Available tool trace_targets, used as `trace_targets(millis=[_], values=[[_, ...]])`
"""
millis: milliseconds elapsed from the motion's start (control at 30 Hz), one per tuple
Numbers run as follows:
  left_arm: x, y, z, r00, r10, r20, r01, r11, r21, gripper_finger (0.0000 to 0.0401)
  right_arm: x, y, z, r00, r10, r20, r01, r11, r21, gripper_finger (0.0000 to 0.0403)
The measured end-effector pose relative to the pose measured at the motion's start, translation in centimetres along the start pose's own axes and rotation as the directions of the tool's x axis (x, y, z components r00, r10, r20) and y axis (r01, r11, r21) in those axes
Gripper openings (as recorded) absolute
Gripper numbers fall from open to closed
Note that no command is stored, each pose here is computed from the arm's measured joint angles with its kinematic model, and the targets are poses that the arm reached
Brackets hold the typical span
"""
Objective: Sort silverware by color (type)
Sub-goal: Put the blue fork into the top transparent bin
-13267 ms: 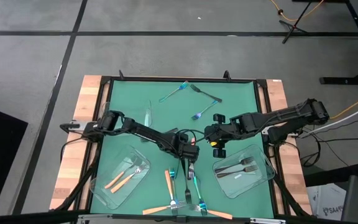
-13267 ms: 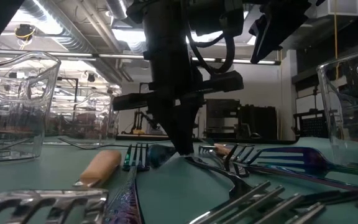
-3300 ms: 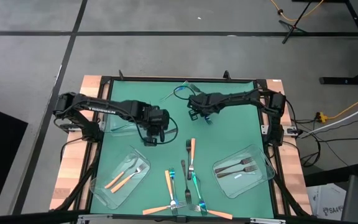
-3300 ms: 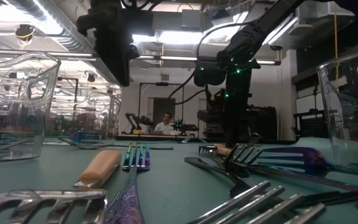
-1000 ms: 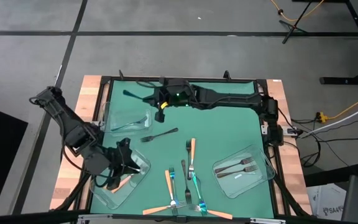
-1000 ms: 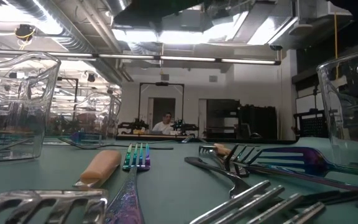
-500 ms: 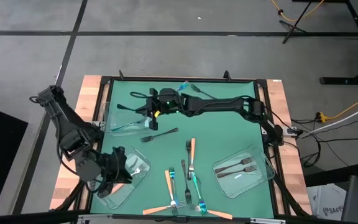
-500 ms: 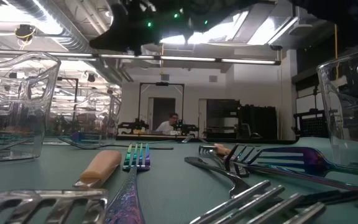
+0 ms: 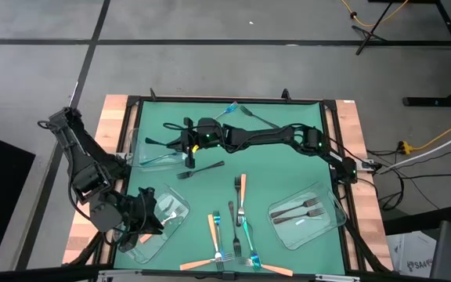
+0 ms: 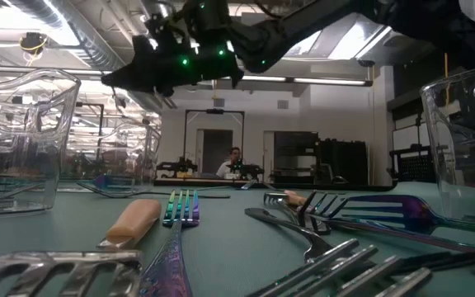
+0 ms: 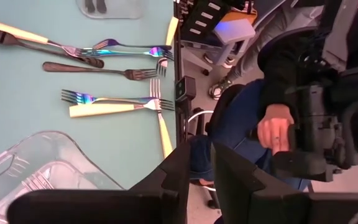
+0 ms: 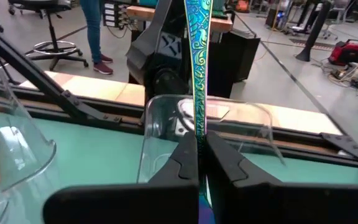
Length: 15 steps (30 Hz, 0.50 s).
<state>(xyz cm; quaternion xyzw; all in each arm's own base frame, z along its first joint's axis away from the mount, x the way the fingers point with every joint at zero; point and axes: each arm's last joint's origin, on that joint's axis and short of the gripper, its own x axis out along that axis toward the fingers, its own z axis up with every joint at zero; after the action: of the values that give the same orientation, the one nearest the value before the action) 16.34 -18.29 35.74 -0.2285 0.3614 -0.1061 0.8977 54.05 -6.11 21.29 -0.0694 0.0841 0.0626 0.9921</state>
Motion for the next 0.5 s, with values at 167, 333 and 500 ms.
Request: trace_targets(millis=[167, 333, 500], values=[[0.0, 0.0, 0.0, 1.0, 0.0, 0.0, 0.0, 1.0, 0.001, 0.006, 0.2, 0.1, -0.8, 1.0, 0.008, -0.026, -0.009, 1.0, -0.03, 0.0001], [0.0, 0.0, 0.0, 1.0, 0.006, 0.007, -0.006, 1.0, 0.001, 0.006, 0.2, 0.1, -0.7, 1.0, 0.009, -0.027, -0.01, 0.999, -0.043, 0.0001], [0.0, 0.1, 0.1, 1.0, 0.019, 0.024, -0.019, 1.0, 0.001, 0.006, 0.5, 0.1, -1.3, 0.999, 0.011, -0.036, -0.013, 0.999, -0.04, 0.0001]])
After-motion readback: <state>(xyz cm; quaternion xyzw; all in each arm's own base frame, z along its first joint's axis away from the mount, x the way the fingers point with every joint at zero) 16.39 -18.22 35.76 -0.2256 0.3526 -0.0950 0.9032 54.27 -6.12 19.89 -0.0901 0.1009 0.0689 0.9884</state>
